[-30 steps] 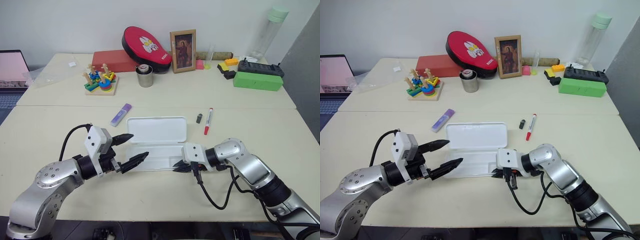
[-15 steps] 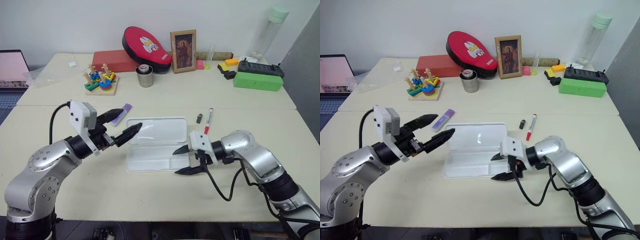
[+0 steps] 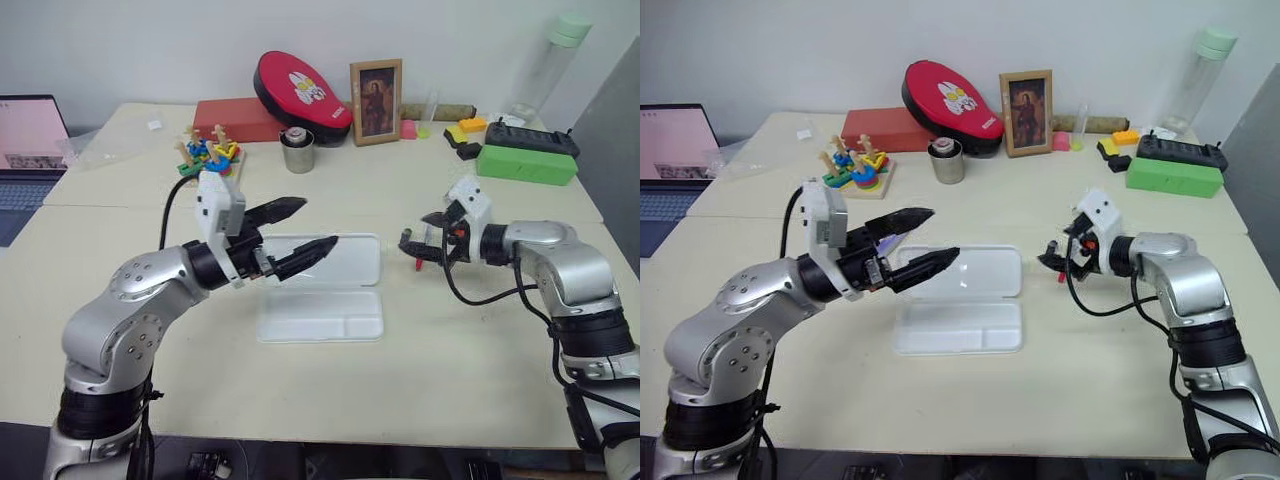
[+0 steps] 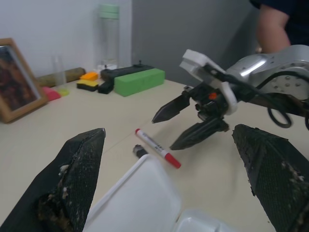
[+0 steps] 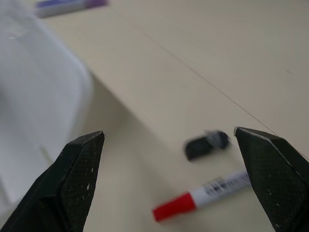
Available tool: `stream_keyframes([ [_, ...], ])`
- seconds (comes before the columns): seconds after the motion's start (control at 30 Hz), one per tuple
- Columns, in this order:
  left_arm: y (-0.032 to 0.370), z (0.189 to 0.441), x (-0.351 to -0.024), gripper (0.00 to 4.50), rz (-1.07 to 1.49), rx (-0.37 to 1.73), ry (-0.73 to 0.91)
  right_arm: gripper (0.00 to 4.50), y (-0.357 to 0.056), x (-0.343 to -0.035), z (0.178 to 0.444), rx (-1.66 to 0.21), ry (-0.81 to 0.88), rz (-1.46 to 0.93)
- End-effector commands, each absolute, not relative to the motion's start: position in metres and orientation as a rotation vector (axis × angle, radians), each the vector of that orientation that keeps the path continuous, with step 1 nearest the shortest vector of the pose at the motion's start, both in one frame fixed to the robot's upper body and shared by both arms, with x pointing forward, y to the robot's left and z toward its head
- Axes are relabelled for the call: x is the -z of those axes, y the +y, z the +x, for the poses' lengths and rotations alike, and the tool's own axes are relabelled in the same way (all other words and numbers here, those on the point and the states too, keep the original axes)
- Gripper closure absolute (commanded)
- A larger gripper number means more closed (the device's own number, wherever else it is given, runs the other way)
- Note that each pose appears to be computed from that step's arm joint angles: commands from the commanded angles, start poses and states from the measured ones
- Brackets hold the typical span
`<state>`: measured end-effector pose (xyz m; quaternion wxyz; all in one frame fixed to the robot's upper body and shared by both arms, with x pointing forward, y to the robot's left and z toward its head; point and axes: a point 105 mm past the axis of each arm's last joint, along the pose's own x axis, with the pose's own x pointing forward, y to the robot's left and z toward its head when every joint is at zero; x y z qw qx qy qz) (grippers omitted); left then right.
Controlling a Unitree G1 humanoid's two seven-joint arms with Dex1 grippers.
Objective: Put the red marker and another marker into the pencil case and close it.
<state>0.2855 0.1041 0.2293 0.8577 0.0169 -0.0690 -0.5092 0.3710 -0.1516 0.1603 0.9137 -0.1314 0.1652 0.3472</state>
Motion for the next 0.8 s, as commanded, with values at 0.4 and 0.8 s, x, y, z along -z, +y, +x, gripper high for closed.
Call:
stream_keyframes([
  [0.4, 0.076, 0.293, -0.242, 0.0, 0.037, 1.205, -0.216, 0.01, -0.157, -0.109, 0.379, -0.299, 0.486, -0.215],
  [0.8, 0.077, 0.293, -0.245, 0.0, 0.028, 1.189, -0.236, 1.94, -0.169, -0.109, 0.385, -0.228, 0.471, -0.262],
])
